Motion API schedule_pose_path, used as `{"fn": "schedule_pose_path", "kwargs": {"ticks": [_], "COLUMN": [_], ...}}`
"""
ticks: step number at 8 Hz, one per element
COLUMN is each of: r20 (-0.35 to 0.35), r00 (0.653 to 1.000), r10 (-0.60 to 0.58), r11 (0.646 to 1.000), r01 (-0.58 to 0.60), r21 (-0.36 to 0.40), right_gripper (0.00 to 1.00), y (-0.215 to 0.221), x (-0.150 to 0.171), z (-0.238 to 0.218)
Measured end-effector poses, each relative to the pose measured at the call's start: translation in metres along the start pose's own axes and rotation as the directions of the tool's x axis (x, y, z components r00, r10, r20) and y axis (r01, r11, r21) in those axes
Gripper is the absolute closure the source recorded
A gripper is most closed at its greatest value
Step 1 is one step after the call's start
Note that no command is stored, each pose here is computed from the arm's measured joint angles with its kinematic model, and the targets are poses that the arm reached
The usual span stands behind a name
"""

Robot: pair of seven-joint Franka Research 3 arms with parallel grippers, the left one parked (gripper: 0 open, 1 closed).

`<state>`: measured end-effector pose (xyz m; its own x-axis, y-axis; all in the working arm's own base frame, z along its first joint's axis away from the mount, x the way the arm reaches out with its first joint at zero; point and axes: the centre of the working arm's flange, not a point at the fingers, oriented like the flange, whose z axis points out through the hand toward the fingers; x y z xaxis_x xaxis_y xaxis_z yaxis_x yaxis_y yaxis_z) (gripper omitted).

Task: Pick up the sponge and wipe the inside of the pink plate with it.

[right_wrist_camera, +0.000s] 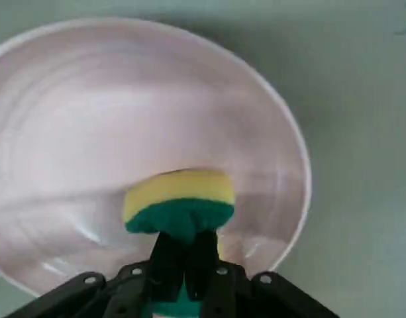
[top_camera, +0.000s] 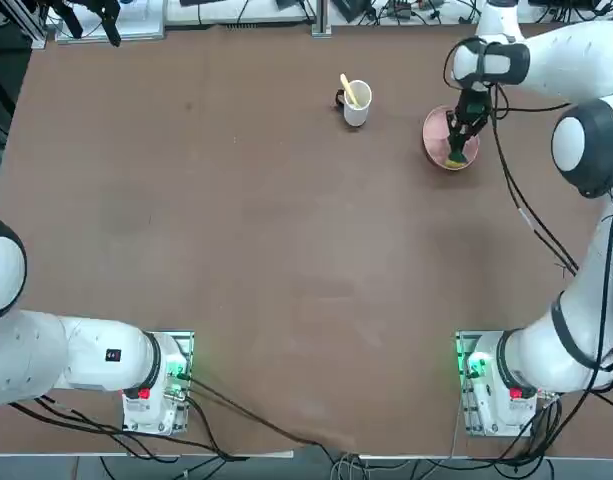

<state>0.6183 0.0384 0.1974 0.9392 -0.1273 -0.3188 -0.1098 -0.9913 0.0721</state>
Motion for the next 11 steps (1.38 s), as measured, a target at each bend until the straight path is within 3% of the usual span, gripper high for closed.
{"fn": "schedule_pose_path", "kwargs": {"ticks": [6, 11], "r20": [-0.091, -0.144], "r00": [0.996, 0.982], "r10": [0.012, 0.126], "r11": [1.0, 0.992], "r01": [-0.013, -0.122], "r21": [-0.005, 0.034], "right_gripper": [0.94, 0.94], "y": [0.017, -0.009], "x": [0.014, 0.03], "z": [-0.005, -0.014]}}
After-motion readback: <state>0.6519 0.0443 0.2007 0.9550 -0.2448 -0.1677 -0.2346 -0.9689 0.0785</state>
